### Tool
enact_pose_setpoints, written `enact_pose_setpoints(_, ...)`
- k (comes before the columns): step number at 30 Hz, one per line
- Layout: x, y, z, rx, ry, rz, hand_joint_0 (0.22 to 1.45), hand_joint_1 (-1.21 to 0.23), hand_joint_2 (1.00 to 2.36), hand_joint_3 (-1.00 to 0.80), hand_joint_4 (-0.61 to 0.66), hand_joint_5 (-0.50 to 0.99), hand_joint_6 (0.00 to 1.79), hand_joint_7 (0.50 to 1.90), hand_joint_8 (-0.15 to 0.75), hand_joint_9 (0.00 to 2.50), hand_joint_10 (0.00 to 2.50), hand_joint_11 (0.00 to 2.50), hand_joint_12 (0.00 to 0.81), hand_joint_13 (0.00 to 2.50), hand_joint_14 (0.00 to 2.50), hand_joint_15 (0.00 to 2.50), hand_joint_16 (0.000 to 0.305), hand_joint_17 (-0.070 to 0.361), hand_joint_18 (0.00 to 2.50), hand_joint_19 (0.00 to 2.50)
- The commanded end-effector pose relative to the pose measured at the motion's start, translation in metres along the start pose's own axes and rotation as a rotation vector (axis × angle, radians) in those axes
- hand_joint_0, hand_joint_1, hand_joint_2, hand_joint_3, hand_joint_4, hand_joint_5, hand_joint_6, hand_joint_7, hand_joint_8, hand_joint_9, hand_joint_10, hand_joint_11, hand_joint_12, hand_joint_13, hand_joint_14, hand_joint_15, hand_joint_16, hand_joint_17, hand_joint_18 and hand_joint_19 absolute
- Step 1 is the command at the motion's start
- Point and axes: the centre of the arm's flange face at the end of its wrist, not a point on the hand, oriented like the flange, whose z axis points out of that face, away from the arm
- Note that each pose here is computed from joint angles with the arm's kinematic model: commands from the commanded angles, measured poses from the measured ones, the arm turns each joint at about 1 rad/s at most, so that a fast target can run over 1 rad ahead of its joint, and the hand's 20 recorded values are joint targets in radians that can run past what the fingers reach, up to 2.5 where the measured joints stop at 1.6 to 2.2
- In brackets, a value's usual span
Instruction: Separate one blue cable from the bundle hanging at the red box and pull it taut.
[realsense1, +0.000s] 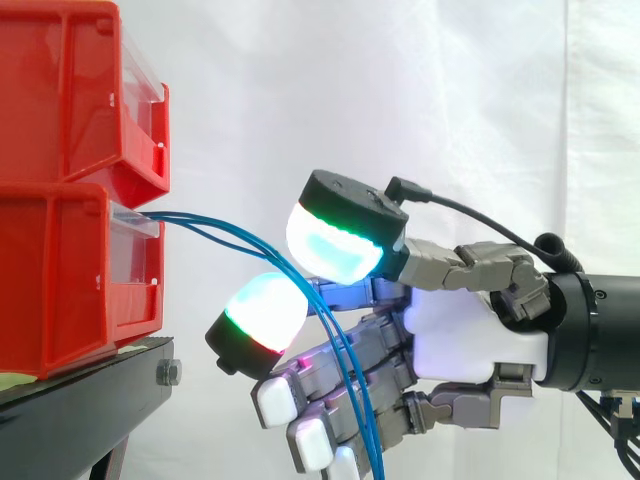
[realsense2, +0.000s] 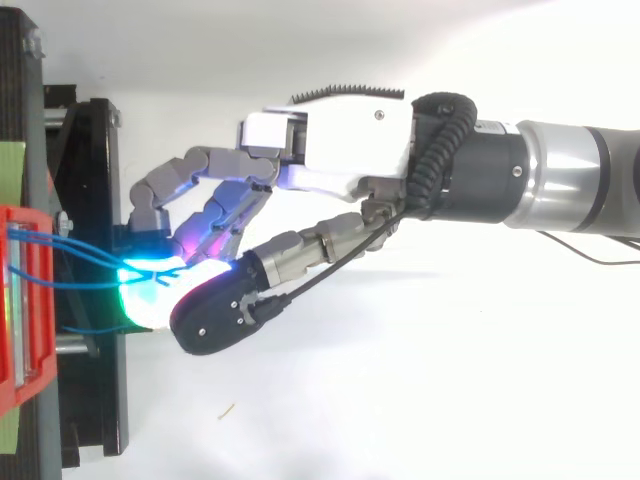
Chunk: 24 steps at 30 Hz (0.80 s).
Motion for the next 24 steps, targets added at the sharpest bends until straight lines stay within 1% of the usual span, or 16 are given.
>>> enact_pose_setpoints(1,-0.003,0.000,0.000,-0.001,-0.005,-0.001,0.60,-0.72,1.01,-0.28,0.20,-0.15,0.71,1.06,0.354,0.85,0.01,0.60,0.402,0.97,0.02,0.52,0.058,0.131,0.98,0.50)
enact_pose_setpoints(3,-0.003,0.000,0.000,-0.001,-0.005,-0.007,0.59,-0.73,1.01,-0.27,0.22,-0.15,0.72,1.03,0.357,0.85,0.01,0.59,0.417,0.98,0.02,0.51,0.061,0.137,1.00,0.49)
enact_pose_setpoints(4,-0.003,0.000,0.000,-0.001,-0.005,-0.014,0.56,-0.72,1.01,-0.33,0.22,-0.15,0.72,1.03,0.356,0.84,0.02,0.60,0.416,0.97,0.02,0.51,0.061,0.137,1.00,0.50)
enact_pose_setpoints(6,-0.004,0.000,0.000,-0.001,-0.007,-0.043,0.54,-0.70,1.01,-0.38,0.21,-0.16,0.72,1.04,0.349,0.83,0.02,0.60,0.409,0.96,0.02,0.52,0.059,0.134,0.98,0.51)
enact_pose_setpoints(7,-0.004,0.000,0.000,-0.001,-0.007,-0.049,0.53,-0.67,1.01,-0.39,0.20,-0.16,0.72,1.05,0.342,0.83,0.02,0.60,0.403,0.95,0.02,0.53,0.058,0.130,0.96,0.53)
enact_pose_setpoints(8,-0.004,0.000,0.000,-0.002,-0.007,-0.058,0.53,-0.60,1.00,-0.40,0.19,-0.16,0.71,1.06,0.335,0.82,0.02,0.60,0.393,0.94,0.02,0.53,0.056,0.126,0.94,0.54)
enact_pose_setpoints(9,-0.004,0.000,0.000,-0.004,-0.007,-0.061,0.53,-0.59,1.01,-0.41,0.18,-0.15,0.71,1.08,0.330,0.82,0.02,0.60,0.384,0.94,0.02,0.53,0.054,0.122,0.93,0.56)
enact_pose_setpoints(11,-0.005,0.001,0.001,-0.006,-0.011,-0.068,0.55,-0.49,1.01,-0.41,0.18,-0.14,0.70,1.11,0.330,0.83,0.02,0.60,0.378,0.94,0.02,0.54,0.053,0.119,0.91,0.58)
enact_pose_setpoints(13,-0.005,0.000,0.000,-0.003,-0.009,-0.073,0.57,-0.44,1.01,-0.41,0.17,-0.14,0.69,1.12,0.334,0.85,0.02,0.60,0.374,0.95,0.02,0.54,0.053,0.119,0.92,0.58)
enact_pose_setpoints(15,-0.004,0.002,0.001,-0.005,-0.009,-0.073,0.58,-0.43,1.01,-0.39,0.18,-0.14,0.69,1.12,0.331,0.85,0.02,0.60,0.372,0.95,0.02,0.55,0.052,0.118,0.93,0.59)
enact_pose_setpoints(16,-0.003,0.002,0.001,-0.004,-0.006,-0.073,0.60,-0.52,1.01,-0.32,0.18,-0.14,0.71,1.13,0.338,0.85,0.02,0.60,0.384,0.95,0.02,0.54,0.054,0.121,0.94,0.56)
enact_pose_setpoints(17,-0.003,0.002,0.000,-0.002,-0.006,-0.073,0.60,-0.61,1.01,-0.27,0.20,-0.15,0.73,1.09,0.359,0.85,0.02,0.60,0.414,0.95,0.02,0.52,0.058,0.131,0.98,0.51)
enact_pose_setpoints(19,-0.002,0.005,0.003,-0.010,-0.007,-0.074,0.61,-0.70,1.00,-0.18,0.24,-0.17,0.81,0.98,0.377,0.83,0.01,0.58,0.441,0.95,0.02,0.51,0.064,0.144,1.02,0.48)
enact_pose_setpoints(21,-0.002,0.010,0.005,-0.017,-0.008,-0.075,0.62,-0.73,1.00,-0.14,0.22,-0.18,0.84,0.94,0.379,0.83,0.01,0.59,0.448,0.96,0.02,0.50,0.065,0.146,1.03,0.47)
enact_pose_setpoints(22,-0.002,0.012,0.007,-0.022,-0.009,-0.077,0.62,-0.74,1.00,-0.14,0.23,-0.18,0.85,0.95,0.383,0.83,0.01,0.60,0.449,0.96,0.01,0.50,0.065,0.147,1.03,0.47)
enact_pose_setpoints(24,-0.003,0.018,0.009,-0.018,-0.006,-0.082,0.62,-0.75,1.00,-0.15,0.24,-0.19,0.86,0.96,0.380,0.82,0.01,0.60,0.450,0.95,0.02,0.51,0.065,0.146,1.03,0.48)
